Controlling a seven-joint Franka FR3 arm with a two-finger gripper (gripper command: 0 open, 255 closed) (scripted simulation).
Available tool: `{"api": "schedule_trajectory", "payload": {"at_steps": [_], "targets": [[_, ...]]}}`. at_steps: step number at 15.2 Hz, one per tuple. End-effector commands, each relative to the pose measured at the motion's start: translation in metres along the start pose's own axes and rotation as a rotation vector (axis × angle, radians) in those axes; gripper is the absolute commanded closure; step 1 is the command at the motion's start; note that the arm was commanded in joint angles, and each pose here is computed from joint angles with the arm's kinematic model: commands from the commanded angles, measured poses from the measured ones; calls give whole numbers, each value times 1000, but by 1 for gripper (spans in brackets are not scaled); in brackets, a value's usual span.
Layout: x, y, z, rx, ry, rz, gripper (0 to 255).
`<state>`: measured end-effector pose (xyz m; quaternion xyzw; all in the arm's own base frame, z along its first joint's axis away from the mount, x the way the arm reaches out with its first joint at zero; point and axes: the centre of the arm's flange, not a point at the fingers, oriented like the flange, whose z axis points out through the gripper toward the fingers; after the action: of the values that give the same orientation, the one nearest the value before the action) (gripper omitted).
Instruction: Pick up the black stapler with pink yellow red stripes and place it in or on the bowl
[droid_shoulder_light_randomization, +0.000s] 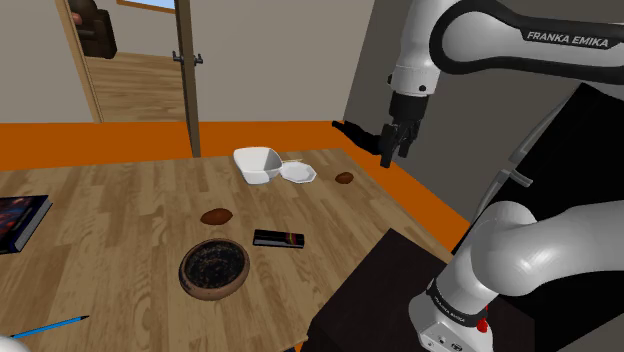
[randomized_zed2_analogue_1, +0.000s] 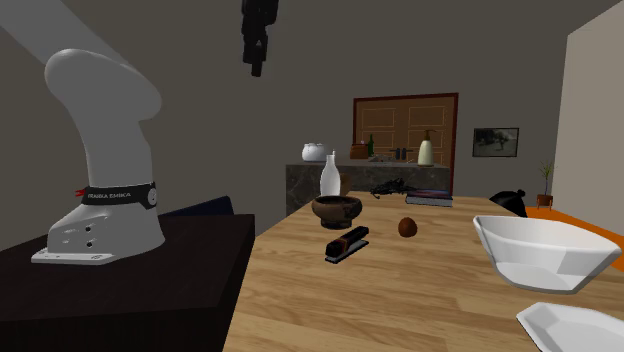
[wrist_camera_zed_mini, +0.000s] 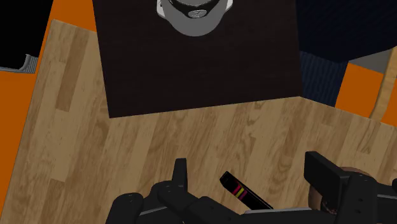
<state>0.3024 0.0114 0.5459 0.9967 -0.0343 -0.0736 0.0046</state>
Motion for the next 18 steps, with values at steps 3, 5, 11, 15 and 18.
{"api": "schedule_trajectory", "payload": {"at_steps": [3,5,11,15,18], "targets": [[14,0,21,-3,9,-45,0],[29,-1,42,-5,18,-90,0],[74,-6,104,-13,46,-226,0],[104,-13,145,-18,64,-316,0],[126,-19,175,-21,78,-384,0]]}}
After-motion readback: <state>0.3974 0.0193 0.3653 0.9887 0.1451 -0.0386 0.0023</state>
